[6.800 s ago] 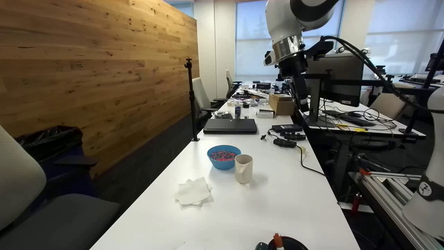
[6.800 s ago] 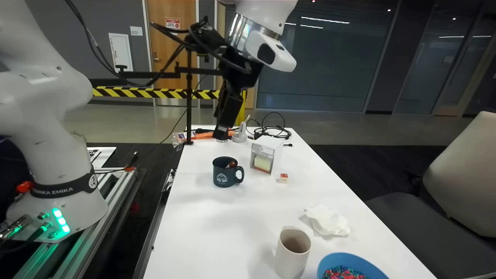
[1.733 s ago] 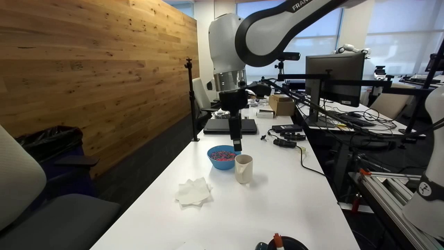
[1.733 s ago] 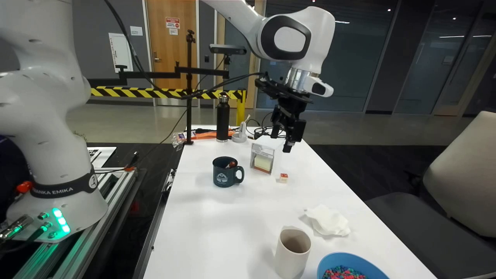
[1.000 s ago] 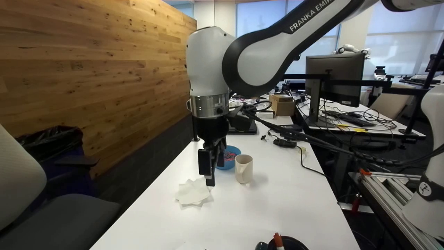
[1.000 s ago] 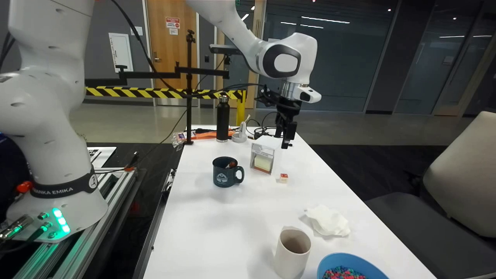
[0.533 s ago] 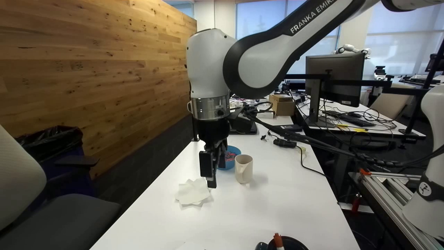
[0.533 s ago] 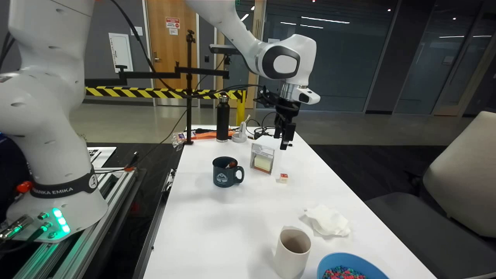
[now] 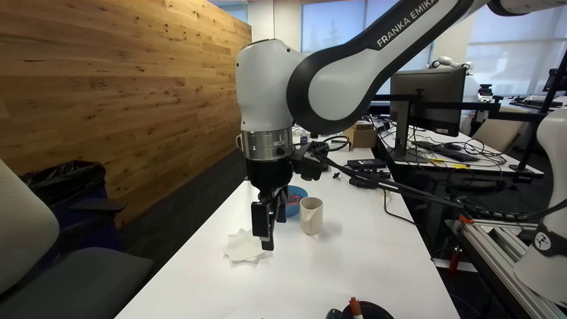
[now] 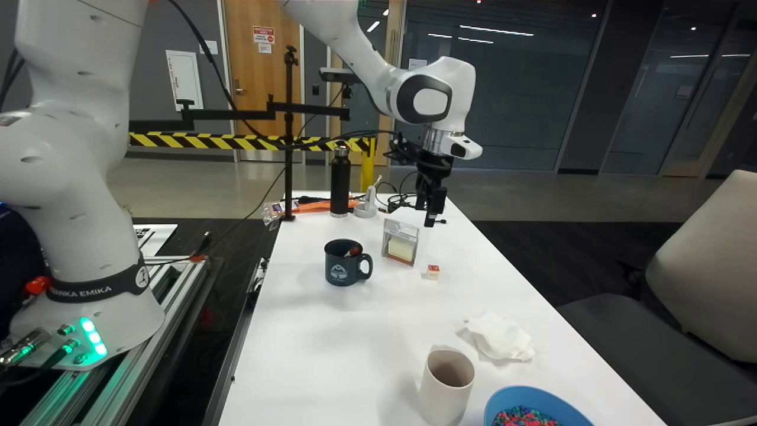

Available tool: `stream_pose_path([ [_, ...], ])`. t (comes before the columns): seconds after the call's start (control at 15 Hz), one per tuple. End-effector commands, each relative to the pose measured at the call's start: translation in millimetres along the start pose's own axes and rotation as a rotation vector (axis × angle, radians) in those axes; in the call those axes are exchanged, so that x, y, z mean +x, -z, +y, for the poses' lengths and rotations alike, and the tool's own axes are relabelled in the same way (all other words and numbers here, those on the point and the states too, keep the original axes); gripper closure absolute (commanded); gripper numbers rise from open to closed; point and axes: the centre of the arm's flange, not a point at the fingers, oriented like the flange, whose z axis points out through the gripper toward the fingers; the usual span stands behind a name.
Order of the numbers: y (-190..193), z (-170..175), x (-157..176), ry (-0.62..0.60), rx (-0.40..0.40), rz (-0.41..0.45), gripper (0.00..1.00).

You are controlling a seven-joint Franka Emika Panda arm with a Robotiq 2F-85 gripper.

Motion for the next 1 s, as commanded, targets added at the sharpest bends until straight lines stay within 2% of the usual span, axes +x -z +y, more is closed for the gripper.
stream_pose_path([
  [0.0,-4,-8,-3,-0.04,0.004,0.023,0.0],
  [0.93,-28,-38,-8,-0.119,0.008,0.012,0.0],
])
